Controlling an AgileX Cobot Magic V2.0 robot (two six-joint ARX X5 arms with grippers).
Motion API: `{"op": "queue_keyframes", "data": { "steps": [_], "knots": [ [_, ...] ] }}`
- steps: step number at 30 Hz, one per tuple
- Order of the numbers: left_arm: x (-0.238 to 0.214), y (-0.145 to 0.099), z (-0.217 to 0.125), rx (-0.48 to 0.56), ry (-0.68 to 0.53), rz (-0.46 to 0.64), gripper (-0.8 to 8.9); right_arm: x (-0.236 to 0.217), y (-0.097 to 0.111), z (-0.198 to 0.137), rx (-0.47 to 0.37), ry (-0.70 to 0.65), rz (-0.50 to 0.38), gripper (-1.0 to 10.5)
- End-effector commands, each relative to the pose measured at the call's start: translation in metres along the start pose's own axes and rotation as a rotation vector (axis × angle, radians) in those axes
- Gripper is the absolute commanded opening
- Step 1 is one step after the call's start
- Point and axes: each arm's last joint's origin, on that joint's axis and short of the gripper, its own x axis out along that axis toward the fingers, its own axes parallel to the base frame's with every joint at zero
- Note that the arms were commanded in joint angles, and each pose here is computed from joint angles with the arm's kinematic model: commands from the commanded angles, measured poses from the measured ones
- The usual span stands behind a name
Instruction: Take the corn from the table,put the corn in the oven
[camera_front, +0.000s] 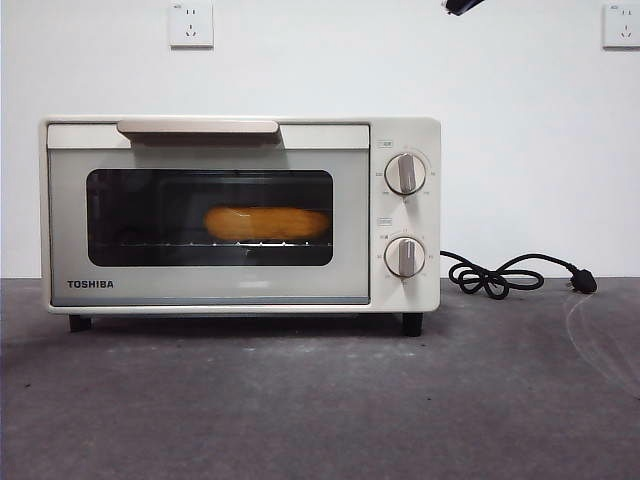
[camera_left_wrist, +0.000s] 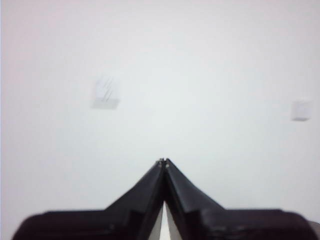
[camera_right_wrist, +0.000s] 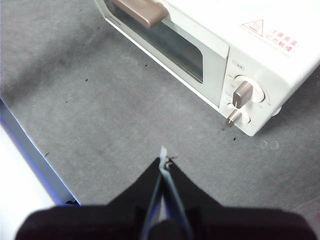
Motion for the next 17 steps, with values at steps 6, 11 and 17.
{"op": "queue_keyframes", "data": {
  "steps": [6, 11, 17],
  "knots": [
    [-0.016, 0.012, -0.110, 0.191, 0.164, -0.016, -0.04, 0.001, 0.000, 0.001, -0.005, -0.006, -0.002, 0.0],
    [-0.028, 0.021, -0.167, 0.181, 0.288, 0.051, -0.04, 0.001, -0.001, 0.001, -0.005, -0.006, -0.002, 0.0],
    [-0.037, 0.024, -0.202, 0.170, 0.482, 0.058, -0.04, 0.001, -0.001, 0.001, -0.005, -0.006, -0.005, 0.0]
  ]
}}
